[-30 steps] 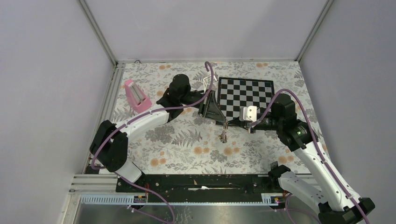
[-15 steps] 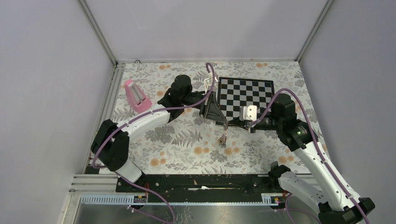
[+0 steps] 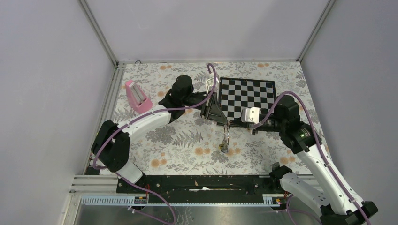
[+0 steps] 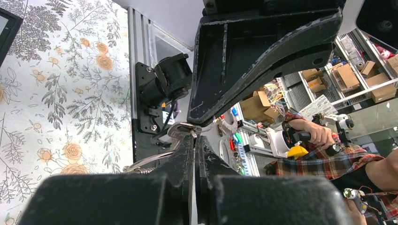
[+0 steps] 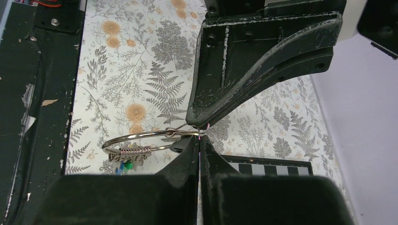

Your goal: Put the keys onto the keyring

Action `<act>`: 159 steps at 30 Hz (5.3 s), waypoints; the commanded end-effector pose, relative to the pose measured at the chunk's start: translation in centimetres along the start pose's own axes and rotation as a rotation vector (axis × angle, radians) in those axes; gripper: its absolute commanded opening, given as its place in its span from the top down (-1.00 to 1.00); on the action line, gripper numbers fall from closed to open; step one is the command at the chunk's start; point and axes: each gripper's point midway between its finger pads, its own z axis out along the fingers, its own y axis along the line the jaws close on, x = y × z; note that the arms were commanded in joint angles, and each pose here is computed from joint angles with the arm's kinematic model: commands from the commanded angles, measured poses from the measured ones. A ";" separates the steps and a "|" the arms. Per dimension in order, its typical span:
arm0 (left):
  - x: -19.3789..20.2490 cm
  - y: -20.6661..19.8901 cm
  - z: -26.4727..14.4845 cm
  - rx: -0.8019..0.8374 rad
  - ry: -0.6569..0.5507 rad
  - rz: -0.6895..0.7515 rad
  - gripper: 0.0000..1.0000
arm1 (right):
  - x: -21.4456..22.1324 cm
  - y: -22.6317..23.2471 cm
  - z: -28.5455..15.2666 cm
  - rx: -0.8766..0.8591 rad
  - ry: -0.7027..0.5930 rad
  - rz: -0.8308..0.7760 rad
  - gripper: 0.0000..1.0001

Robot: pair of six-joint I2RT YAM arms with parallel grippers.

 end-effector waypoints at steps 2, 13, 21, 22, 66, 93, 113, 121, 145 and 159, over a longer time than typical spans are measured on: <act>-1.4 -2.7 -0.4 0.039 -0.026 0.119 1.00 | -0.6 -1.0 -0.6 0.056 -0.004 -0.073 1.00; -2.0 -3.4 -0.7 0.054 -0.042 0.126 1.00 | 0.5 -0.2 -0.4 0.018 0.005 -0.050 1.00; -2.3 -3.1 -0.5 0.057 -0.051 0.106 1.00 | 0.4 -0.2 0.1 0.006 -0.020 -0.027 1.00; -2.2 -3.0 -0.4 0.056 -0.051 0.104 1.00 | 0.3 -0.2 0.2 0.006 -0.022 -0.026 1.00; -1.4 -1.5 0.1 0.020 -0.037 0.086 1.00 | -1.3 -0.2 0.3 -0.016 -0.081 0.004 1.00; -1.4 -1.8 0.4 0.029 -0.025 0.090 1.00 | -0.3 -1.0 0.7 0.026 -0.056 0.024 1.00; -1.2 -3.1 0.0 0.062 -0.024 0.115 1.00 | 1.2 -1.2 0.3 0.069 -0.002 -0.008 1.00; -1.2 -2.7 0.1 0.055 -0.028 0.104 1.00 | 0.7 -0.9 0.8 0.035 -0.037 0.022 1.00; -0.9 -2.6 0.1 0.055 -0.024 0.101 1.00 | 0.6 -1.4 0.8 0.057 -0.038 0.029 1.00; -0.9 -2.7 0.0 0.058 -0.024 0.109 1.00 | 0.6 -1.3 0.7 0.057 -0.036 0.031 1.00</act>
